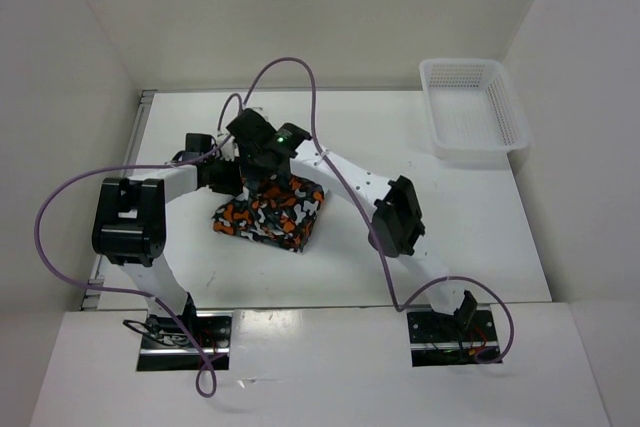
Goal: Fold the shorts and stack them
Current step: Fold the shorts
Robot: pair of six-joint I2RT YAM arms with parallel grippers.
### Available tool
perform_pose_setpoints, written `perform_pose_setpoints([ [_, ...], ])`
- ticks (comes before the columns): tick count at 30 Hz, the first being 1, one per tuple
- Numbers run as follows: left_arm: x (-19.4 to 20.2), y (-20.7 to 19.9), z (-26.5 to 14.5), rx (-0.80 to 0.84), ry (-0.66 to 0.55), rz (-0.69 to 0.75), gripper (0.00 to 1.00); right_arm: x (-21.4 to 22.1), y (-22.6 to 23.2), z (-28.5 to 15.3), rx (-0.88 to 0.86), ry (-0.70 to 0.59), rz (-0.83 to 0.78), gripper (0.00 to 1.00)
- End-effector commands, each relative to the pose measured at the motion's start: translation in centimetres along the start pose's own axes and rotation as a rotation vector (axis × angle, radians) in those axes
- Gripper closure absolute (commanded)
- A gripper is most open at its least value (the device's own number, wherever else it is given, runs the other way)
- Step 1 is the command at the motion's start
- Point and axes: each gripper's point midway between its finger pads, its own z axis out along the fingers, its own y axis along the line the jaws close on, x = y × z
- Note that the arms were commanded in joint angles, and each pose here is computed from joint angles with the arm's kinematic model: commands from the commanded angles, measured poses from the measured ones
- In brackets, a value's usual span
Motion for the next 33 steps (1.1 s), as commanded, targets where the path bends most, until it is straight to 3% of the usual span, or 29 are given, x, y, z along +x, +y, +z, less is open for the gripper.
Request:
perform_pose_setpoints([
  [1,0.3,-0.1,-0.4,0.004,0.014,-0.003,0.71,-2.0,2.3,-0.9,-0.04,-0.043,-0.02,0.97],
  [2,0.5,-0.1,-0.5,0.005,0.022,-0.007,0.71,-1.5,1.9,0.6,-0.013,-0.028,-0.024,0.92],
  [4,0.2,0.1,-0.8,-0.001,0.01,-0.009,0.71,-4.2,2.9,-1.8,-0.03,-0.095,-0.023,0.83],
  [5,0.4,0.1,-0.9,-0.001,0.018,-0.013,0.71,-2.6,2.4,0.8,0.006,-0.064,-0.037,0.78],
  [6,0.4,0.3,-1.2,-0.006,0.013,-0.019,0.71,-3.5,2.5,-0.6,0.002,-0.094,-0.049,0.62],
  [8,0.1,0.7,-1.6,-0.022,0.0,-0.021,0.71,-4.1,2.2,-1.2,0.005,-0.1,-0.031,0.59],
  [9,0.3,0.7,-1.6,-0.021,0.01,-0.025,0.71,-6.0,2.9,-3.2,-0.03,-0.175,-0.015,0.53],
  [10,0.5,0.8,-1.8,-0.032,0.011,-0.025,0.71,-4.1,1.4,-1.9,0.04,-0.106,-0.033,0.4],
  [12,0.5,1.1,-1.9,-0.037,0.008,-0.032,0.71,-4.3,0.6,-2.7,0.054,-0.099,-0.027,0.29],
  [13,0.5,1.1,-1.9,-0.037,0.008,-0.032,0.71,-4.2,0.7,-2.8,0.047,-0.094,-0.028,0.27],
  [17,0.3,1.4,-2.1,-0.043,0.006,-0.039,0.54,-5.6,0.7,-4.4,0.047,-0.145,-0.029,0.2],
  [18,0.2,1.6,-2.5,-0.048,0.001,-0.045,0.41,-6.3,0.7,-5.7,0.047,-0.169,-0.024,0.2],
  [21,-1.1,2.2,-3.9,-0.091,-0.021,-0.044,0.16,-7.5,0.3,-8.2,0.066,-0.208,-0.017,0.2],
  [24,-3.0,3.1,-6.0,-0.14,-0.065,-0.046,0.07,-8.6,-0.4,-11.8,0.09,-0.25,0.0,0.2],
  [26,-5.1,3.3,-8.0,-0.165,-0.127,-0.033,0.06,-8.4,-2.0,-12.7,0.163,-0.251,-0.008,0.25],
  [27,-5.7,3.0,-8.7,-0.167,-0.141,-0.028,0.08,-9.2,-2.3,-15.6,0.162,-0.291,0.024,0.27],
  [29,-7.7,2.1,-10.5,-0.155,-0.209,0.002,0.18,-8.2,-4.6,-16.0,0.261,-0.28,0.032,0.36],
  [30,-8.5,1.5,-11.1,-0.137,-0.234,0.014,0.37,-8.0,-5.3,-16.7,0.283,-0.286,0.054,0.4],
  [32,-9.1,-0.1,-11.5,-0.097,-0.232,0.035,0.6,-7.3,-6.5,-18.2,0.296,-0.307,0.066,0.52],
  [33,-10.0,-0.8,-11.9,-0.088,-0.244,0.052,0.75,-4.4,-8.5,-16.0,0.343,-0.234,0.05,0.57],
])
